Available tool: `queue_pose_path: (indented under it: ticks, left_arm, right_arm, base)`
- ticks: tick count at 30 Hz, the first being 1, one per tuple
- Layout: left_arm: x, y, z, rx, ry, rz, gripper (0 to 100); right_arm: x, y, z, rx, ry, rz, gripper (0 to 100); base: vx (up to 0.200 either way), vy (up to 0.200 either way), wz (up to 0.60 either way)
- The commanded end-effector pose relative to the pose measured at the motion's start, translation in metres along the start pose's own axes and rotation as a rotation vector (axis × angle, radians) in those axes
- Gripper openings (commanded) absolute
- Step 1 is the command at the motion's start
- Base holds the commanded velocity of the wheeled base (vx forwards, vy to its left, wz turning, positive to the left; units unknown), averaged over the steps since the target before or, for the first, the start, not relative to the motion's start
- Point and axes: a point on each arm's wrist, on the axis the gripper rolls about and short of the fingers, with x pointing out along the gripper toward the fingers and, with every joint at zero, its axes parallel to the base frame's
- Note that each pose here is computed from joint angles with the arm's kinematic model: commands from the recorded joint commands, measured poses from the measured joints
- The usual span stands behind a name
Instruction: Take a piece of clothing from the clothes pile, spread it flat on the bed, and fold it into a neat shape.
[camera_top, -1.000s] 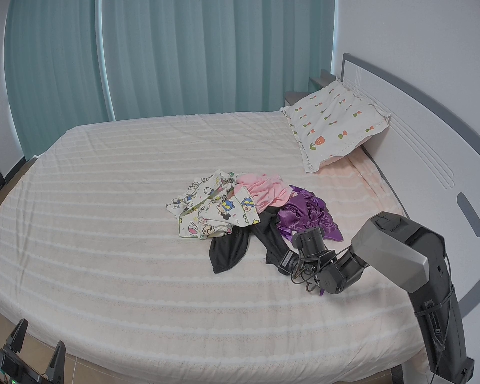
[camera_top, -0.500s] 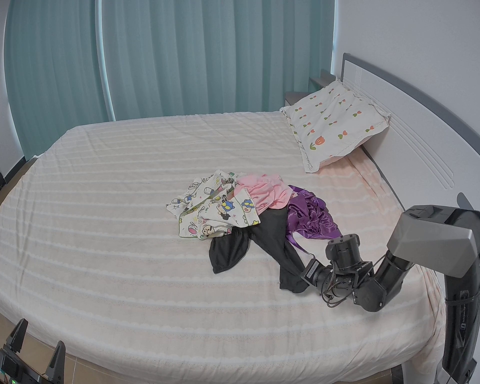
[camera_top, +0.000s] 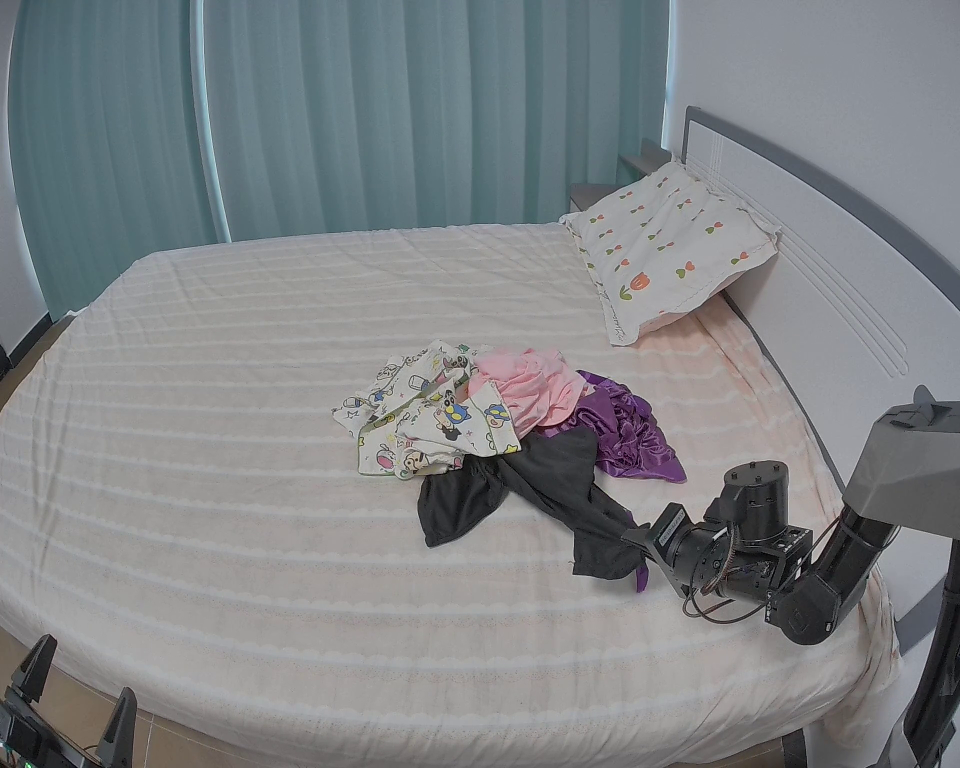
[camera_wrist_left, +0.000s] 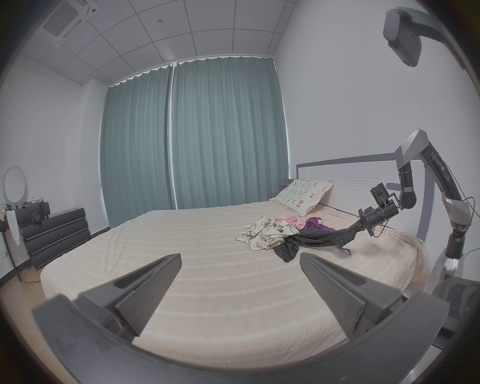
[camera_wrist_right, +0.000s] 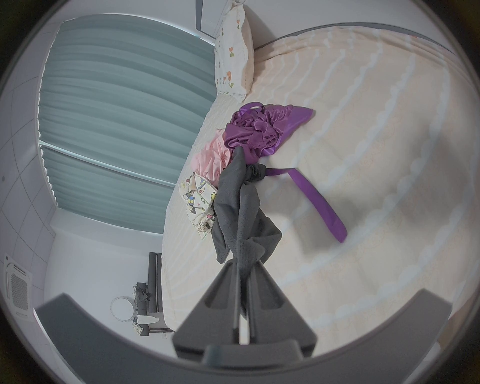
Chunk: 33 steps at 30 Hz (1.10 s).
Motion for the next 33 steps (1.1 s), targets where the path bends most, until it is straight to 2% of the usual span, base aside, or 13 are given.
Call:
queue_pose_path:
  ticks: [1,3,4,6,9,10,11,13,14,19,24,29,33]
  left_arm:
    - [-0.003,0.002,0.032,-0.065,-0.084,-0.002,100]
    - [0.006,0.009,0.106,-0.238,-0.162,-0.021,100]
    - [0.015,0.010,0.116,-0.276,-0.137,-0.023,100]
    - [0.031,0.011,0.121,-0.236,-0.069,-0.026,100]
    - [0.052,0.010,0.102,-0.172,0.089,-0.070,100]
    - [0.060,0.008,0.091,-0.161,0.163,-0.142,100]
    - [0.060,0.008,0.091,-0.161,0.163,-0.142,100]
    - [0.073,0.002,0.078,-0.168,0.282,-0.285,100]
    - [0.080,-0.001,0.075,-0.167,0.335,-0.319,100]
    - [0.122,-0.015,0.061,-0.161,0.563,-0.407,100]
    - [0.173,-0.032,0.037,-0.177,0.693,-0.421,100]
    - [0.216,-0.055,0.011,-0.341,0.753,-0.380,100]
    - [0.247,-0.072,-0.002,-0.420,0.799,-0.347,100]
  right_arm:
    - [-0.006,0.003,0.003,0.003,-0.002,0.017,0]
    - [-0.004,0.001,0.002,0.006,0.004,0.011,0]
    - [-0.003,0.000,0.001,0.008,0.009,0.009,0]
    - [-0.001,-0.005,0.000,0.012,0.025,-0.002,0]
    - [0.000,-0.007,0.002,0.020,0.019,-0.008,0]
    - [0.000,-0.008,0.003,0.024,0.013,-0.009,0]
    - [0.000,-0.008,0.003,0.024,0.013,-0.009,0]
    - [-0.001,-0.009,0.002,0.023,0.010,0.000,0]
    - [-0.001,-0.008,0.002,0.021,0.010,0.004,0]
    - [0.001,-0.012,0.000,0.019,0.012,0.002,0]
    - [0.005,-0.016,-0.002,0.017,0.009,0.001,0]
    - [0.003,-0.018,-0.003,0.018,0.011,-0.007,0]
    - [0.003,-0.018,-0.004,0.018,0.015,-0.005,0]
  base:
    - [0.000,0.000,0.00]
    - [0.000,0.000,0.00]
    - [0.000,0.000,0.00]
    - [0.000,0.000,0.00]
    - [0.000,0.000,0.00]
    - [0.000,0.000,0.00]
    - [0.000,0.000,0.00]
    - [0.000,0.000,0.00]
    - [0.000,0.000,0.00]
    - [0.000,0.000,0.00]
    - [0.000,0.000,0.00]
    - [0.000,0.000,0.00]
    - [0.000,0.000,0.00]
